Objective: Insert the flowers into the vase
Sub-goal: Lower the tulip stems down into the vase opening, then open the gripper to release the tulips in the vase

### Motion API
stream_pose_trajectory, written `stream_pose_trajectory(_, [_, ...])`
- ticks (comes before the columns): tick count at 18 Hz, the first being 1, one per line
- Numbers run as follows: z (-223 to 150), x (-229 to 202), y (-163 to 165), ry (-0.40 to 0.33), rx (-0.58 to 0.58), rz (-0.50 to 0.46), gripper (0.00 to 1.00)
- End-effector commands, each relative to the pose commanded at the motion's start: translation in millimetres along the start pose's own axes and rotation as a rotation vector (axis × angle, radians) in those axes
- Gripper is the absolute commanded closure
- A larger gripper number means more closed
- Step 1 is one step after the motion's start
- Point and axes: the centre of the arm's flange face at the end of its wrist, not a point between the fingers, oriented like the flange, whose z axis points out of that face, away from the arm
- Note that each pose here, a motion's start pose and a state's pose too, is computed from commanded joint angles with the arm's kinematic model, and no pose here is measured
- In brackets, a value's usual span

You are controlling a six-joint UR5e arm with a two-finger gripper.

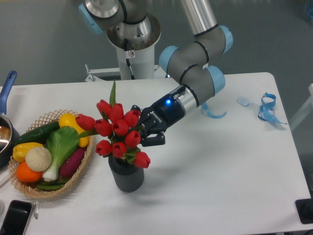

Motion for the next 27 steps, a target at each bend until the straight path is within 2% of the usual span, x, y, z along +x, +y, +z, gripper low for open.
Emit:
stream_pose_trajectory(5, [0.2,-0.1,6.4,0.000,0.000,-0.006,0.72])
stream_pose_trajectory(8, [0.3,-0.9,8.4,0.001,0.000,0.005,0.60])
stream_pose_trajectory(10, [0.4,-1.0,10.1,0.001,0.000,0.002,0.47])
stream_pose_trajectory(15, [-1.3,-1.7,10.3,-0.002,0.000,0.001,0.38])
stream_pose_trajectory(17, [-3.7,-2.8,10.5,-0.007,-0.001,0.006,0.17])
stream_pose_trajectory(18, [-5.4,-3.4,9.9,-0.010,-0.003,0.012,0.00])
stream_pose_trajectory(20, [-9.6,-2.2,10.6,-0.017,-0.023,0.011,0.00])
stream_pose_trajectory(27, [-30.3,4.9,0.3,-0.045,-0.293,0.055,0.00])
